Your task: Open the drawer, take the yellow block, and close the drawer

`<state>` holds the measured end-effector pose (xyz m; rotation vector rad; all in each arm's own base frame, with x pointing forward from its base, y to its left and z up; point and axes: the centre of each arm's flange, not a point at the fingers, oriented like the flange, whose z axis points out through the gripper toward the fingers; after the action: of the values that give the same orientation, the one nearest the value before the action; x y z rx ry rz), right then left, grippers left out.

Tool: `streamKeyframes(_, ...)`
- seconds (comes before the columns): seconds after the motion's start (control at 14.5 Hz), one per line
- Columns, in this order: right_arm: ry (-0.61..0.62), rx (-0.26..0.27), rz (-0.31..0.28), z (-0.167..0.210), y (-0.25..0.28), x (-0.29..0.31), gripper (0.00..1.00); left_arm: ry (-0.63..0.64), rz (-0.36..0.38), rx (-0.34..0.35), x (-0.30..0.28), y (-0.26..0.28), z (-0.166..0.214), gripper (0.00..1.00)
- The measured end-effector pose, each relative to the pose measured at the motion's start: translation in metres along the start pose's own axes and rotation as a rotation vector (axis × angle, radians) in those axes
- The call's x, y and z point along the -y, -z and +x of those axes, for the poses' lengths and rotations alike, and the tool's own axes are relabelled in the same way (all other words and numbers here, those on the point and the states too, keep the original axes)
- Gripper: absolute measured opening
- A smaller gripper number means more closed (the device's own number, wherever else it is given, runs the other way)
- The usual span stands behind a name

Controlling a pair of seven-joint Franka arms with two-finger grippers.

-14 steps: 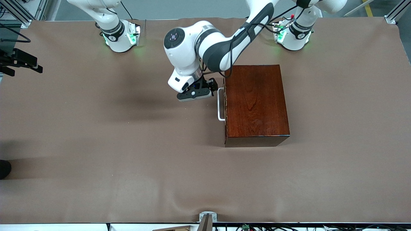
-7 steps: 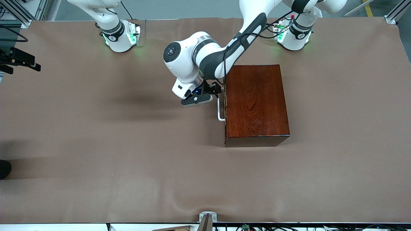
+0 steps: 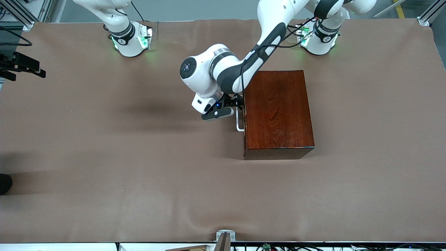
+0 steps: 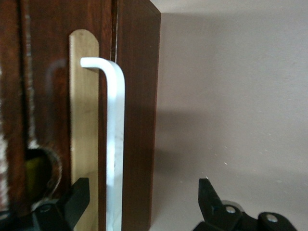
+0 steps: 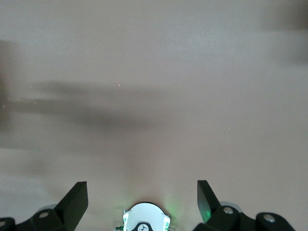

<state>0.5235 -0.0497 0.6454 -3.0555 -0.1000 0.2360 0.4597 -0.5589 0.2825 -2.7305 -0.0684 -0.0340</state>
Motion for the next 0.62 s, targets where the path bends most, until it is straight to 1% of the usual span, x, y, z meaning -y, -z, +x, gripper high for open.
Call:
streamKeyframes(0.21,0.002,0.002,0.0,0.001,-0.001,0.001,1.0,-0.009,0.007,-0.008,-0.007,-0.011,-0.001,1.0)
streamKeyframes(0.62,0.005,0.01,0.001,0.004,-0.005,0.002,1.0,0.026,-0.057,-0.043,-0.014,-0.007,0.004,1.0)
